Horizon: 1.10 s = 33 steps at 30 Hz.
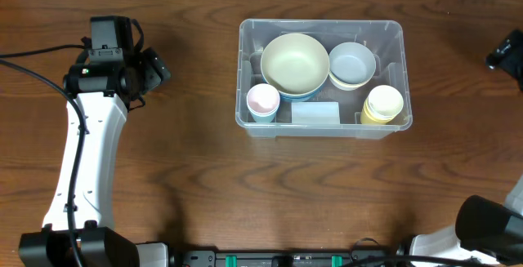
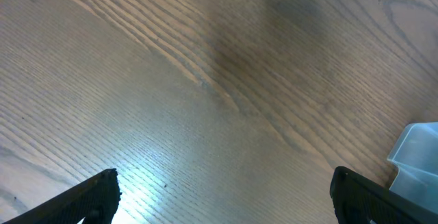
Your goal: Pack container
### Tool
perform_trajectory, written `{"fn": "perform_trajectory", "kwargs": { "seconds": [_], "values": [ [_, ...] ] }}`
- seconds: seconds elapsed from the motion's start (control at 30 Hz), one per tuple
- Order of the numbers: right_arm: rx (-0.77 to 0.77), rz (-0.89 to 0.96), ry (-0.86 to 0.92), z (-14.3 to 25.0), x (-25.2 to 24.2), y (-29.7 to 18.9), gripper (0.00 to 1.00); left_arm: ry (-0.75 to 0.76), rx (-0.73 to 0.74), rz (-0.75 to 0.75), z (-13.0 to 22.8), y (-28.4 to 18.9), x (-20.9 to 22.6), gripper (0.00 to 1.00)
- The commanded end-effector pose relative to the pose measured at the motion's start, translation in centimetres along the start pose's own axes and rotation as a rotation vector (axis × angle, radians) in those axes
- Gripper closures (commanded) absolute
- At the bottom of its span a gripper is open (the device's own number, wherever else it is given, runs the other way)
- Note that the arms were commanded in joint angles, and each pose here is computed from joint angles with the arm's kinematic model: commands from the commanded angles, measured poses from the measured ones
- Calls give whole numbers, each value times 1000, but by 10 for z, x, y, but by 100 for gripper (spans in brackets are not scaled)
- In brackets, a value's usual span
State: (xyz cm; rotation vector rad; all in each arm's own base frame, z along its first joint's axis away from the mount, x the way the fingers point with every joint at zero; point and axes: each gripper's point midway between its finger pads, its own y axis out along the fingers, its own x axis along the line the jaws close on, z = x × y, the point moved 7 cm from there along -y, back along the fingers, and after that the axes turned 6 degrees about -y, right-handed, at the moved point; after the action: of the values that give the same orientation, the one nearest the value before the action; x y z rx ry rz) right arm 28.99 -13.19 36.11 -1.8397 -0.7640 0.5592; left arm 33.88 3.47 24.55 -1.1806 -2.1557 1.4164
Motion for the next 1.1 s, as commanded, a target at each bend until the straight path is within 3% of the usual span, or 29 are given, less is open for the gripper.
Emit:
{"fn": "perform_trajectory", "kwargs": {
  "seconds": [0.0,0.3,1.07],
  "values": [
    [28,-41,-5,4,4,0,1,-22,-32,13,-7,-10,0,2],
    [109,-140,-9,16,13,-2,1,-22,-32,13,-7,-10,0,2],
    [107,-137,-9,15,12,-2,1,-22,-32,13,-7,-10,0,2]
  ]
}}
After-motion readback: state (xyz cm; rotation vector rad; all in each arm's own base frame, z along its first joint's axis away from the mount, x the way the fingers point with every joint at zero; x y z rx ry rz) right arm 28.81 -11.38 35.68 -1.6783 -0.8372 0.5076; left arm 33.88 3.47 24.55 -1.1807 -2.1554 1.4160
